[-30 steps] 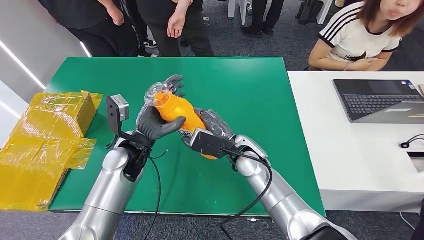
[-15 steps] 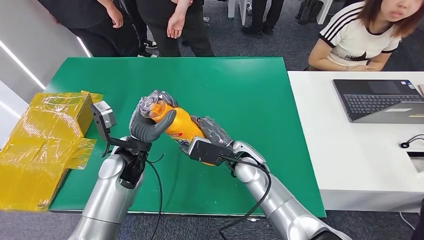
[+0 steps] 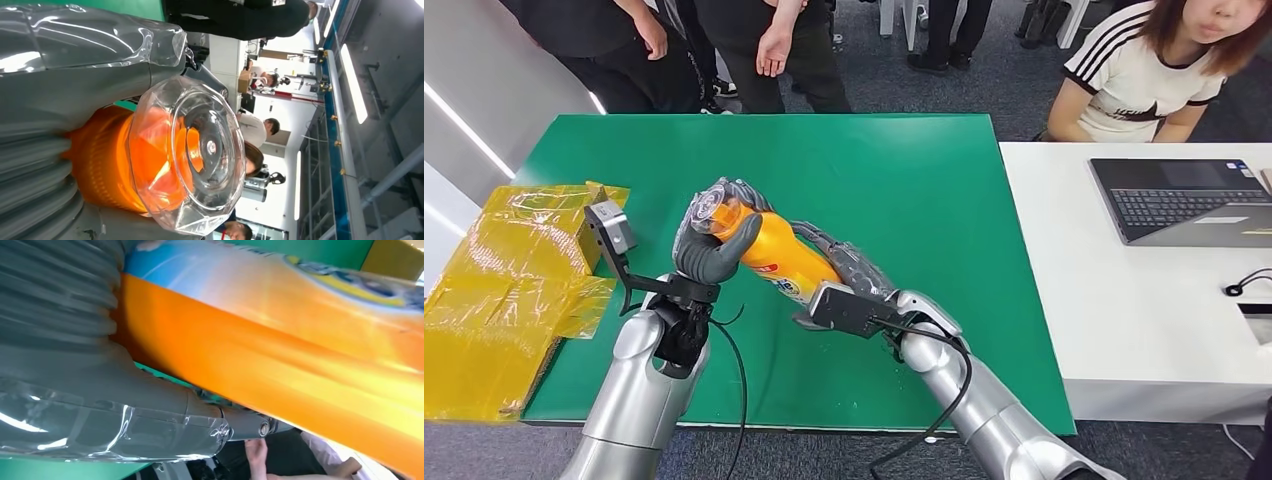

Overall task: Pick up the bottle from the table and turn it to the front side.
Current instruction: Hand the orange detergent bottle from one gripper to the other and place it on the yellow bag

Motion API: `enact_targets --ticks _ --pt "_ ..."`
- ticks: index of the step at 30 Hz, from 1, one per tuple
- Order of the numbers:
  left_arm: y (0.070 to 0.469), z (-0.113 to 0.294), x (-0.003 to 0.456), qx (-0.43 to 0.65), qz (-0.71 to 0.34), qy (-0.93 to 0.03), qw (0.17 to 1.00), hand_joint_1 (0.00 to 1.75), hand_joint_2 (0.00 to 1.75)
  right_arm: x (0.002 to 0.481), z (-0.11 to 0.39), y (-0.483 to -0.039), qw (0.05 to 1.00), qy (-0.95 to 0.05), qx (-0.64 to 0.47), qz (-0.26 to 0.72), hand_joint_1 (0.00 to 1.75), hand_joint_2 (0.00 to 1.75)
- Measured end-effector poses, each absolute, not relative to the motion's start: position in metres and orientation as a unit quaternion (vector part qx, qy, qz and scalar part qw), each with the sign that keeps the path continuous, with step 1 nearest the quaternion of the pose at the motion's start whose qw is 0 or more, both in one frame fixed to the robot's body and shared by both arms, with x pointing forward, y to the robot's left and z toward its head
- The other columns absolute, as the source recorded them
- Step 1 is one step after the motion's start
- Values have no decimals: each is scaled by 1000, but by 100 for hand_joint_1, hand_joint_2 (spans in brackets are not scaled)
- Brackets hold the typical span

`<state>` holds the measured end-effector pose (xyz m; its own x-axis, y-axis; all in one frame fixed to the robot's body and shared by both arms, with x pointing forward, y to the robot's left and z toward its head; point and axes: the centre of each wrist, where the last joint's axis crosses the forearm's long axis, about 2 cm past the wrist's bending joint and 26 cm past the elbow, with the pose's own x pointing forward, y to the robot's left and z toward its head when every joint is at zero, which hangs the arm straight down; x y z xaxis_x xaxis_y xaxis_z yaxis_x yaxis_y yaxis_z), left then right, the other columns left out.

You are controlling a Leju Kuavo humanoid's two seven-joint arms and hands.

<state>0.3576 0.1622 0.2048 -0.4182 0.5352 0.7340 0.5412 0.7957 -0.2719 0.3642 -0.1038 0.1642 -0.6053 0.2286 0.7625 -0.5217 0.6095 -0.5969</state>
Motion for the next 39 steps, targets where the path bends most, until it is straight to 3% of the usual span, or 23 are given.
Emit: enact_targets --ticks 6,10,15,26,35,39 --pt "163 212 362 -306 -11 -851 426 175 175 365 160 -113 440 -789 85 422 0 175" --pt "173 214 368 -215 -53 -886 407 175 175 362 157 -124 434 -798 76 412 0 175" --pt "216 219 378 -45 -178 -916 358 175 175 347 153 -145 420 -812 57 402 0 175" --pt "253 233 385 62 -246 -913 318 175 175 335 161 -161 396 -830 42 392 0 175" --pt "329 279 389 385 -358 -836 155 175 175 303 163 -205 371 -866 3 336 0 175" --pt "336 283 387 420 -363 -821 129 175 175 298 163 -210 369 -868 -1 331 0 175"
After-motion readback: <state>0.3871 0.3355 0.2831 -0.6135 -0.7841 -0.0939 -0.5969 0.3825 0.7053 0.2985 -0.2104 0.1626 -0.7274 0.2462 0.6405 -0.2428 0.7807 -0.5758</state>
